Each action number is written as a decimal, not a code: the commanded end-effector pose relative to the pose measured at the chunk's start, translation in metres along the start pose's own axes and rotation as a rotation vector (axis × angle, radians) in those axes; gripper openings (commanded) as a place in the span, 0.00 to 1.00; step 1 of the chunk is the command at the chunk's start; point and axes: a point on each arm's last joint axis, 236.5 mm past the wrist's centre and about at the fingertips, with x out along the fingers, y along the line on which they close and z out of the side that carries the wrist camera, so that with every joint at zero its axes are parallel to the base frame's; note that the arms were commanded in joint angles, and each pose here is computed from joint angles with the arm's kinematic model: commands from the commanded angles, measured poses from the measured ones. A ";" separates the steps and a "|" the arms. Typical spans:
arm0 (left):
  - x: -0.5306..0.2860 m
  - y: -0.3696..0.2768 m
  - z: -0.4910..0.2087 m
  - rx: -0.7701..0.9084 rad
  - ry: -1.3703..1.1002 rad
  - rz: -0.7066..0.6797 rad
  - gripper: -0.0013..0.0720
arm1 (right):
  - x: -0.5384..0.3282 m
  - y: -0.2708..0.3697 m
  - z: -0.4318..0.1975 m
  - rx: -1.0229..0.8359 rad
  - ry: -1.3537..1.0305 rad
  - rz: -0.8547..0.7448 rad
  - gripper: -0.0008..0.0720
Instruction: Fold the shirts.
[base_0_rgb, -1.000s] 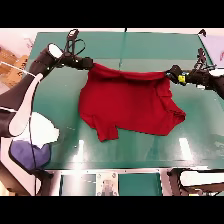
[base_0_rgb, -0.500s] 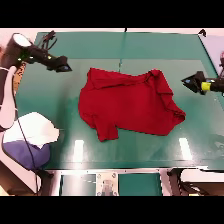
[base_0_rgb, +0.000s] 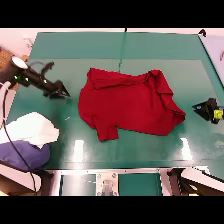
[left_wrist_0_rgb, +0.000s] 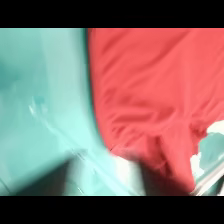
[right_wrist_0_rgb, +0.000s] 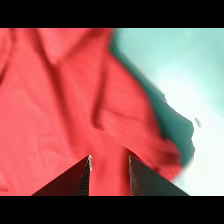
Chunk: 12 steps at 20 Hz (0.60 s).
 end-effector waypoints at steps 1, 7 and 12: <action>0.040 0.006 -0.028 -0.104 0.012 -0.074 0.84 | 0.003 -0.030 -0.026 0.071 0.028 -0.041 0.41; 0.108 -0.010 -0.035 -0.044 -0.016 -0.023 0.84 | 0.015 -0.053 -0.046 0.094 0.065 -0.098 0.41; 0.119 -0.029 -0.047 0.051 0.051 -0.039 0.06 | 0.026 -0.063 -0.059 0.136 0.095 -0.101 0.57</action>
